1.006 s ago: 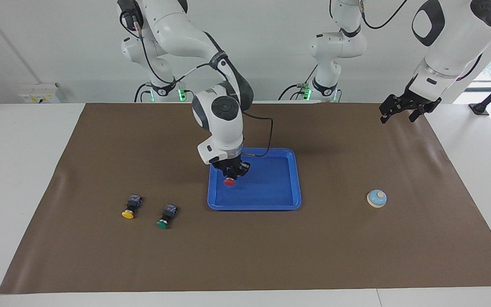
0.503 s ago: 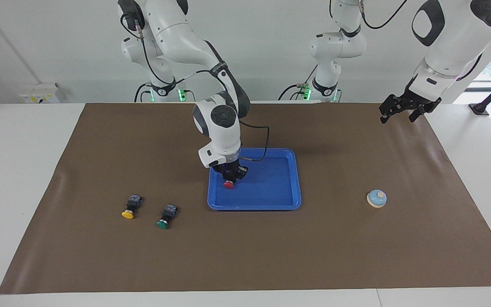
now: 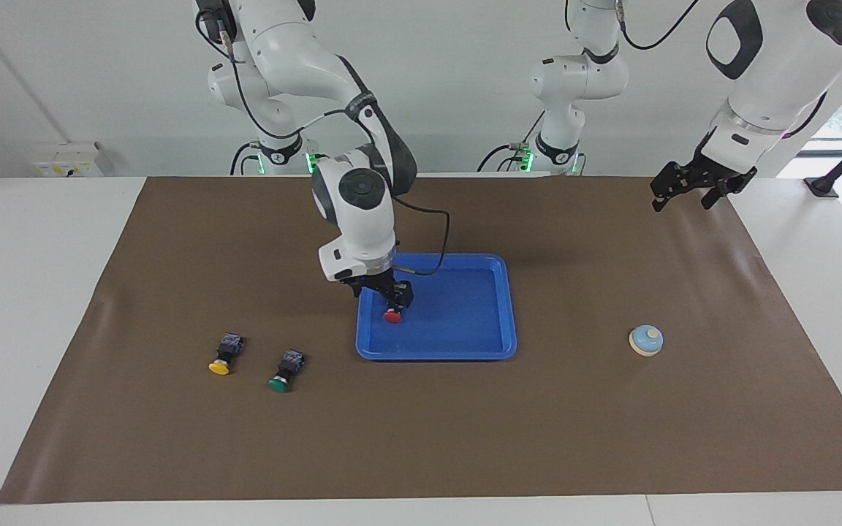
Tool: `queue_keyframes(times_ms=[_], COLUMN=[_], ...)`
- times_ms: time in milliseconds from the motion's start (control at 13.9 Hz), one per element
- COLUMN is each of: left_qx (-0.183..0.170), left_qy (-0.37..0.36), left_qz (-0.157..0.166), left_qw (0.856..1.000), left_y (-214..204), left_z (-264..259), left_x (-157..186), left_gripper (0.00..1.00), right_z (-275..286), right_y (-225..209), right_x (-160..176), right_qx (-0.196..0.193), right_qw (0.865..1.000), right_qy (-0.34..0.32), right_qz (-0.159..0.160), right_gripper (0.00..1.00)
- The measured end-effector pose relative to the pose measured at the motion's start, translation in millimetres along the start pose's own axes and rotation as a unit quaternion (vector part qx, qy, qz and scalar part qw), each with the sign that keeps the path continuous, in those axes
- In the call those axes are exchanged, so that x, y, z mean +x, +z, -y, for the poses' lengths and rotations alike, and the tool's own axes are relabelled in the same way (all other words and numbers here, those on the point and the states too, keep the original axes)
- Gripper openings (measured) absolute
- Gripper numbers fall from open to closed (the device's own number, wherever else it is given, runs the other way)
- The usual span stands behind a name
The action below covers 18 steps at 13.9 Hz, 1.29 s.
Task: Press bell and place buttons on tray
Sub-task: 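Release the red button in the tray and lift the right gripper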
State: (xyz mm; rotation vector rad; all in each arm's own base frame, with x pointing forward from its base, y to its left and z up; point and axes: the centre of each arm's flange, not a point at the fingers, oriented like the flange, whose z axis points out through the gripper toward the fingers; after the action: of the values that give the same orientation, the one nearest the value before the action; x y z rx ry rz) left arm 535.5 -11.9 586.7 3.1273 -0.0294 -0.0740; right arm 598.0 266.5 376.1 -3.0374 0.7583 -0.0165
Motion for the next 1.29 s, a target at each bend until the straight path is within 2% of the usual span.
queue_keyframes(times_ms=[215, 503, 1006, 1293], left_qx=[0.0, 0.0, 0.0, 0.0], left_qy=[0.0, 0.0, 0.0, 0.0], left_qz=[0.0, 0.0, 0.0, 0.0], left_qw=[1.0, 1.0, 1.0, 1.0], left_y=[0, 0, 0, 0], left_z=[0, 0, 0, 0], left_x=[0, 0, 0, 0], left_gripper=[1.0, 1.0, 1.0, 1.0], right_z=[-42, -99, -95, -98], right_y=[-38, -20, 52, 77], right_x=[56, 116, 140, 140], right_qx=[0.011, 0.007, 0.018, 0.021], right_qw=[1.0, 0.999, 0.998, 0.998], right_qy=[-0.008, -0.035, -0.041, -0.04], right_qz=[-0.013, -0.014, -0.047, -0.05], right_gripper=[1.0, 1.0, 1.0, 0.99])
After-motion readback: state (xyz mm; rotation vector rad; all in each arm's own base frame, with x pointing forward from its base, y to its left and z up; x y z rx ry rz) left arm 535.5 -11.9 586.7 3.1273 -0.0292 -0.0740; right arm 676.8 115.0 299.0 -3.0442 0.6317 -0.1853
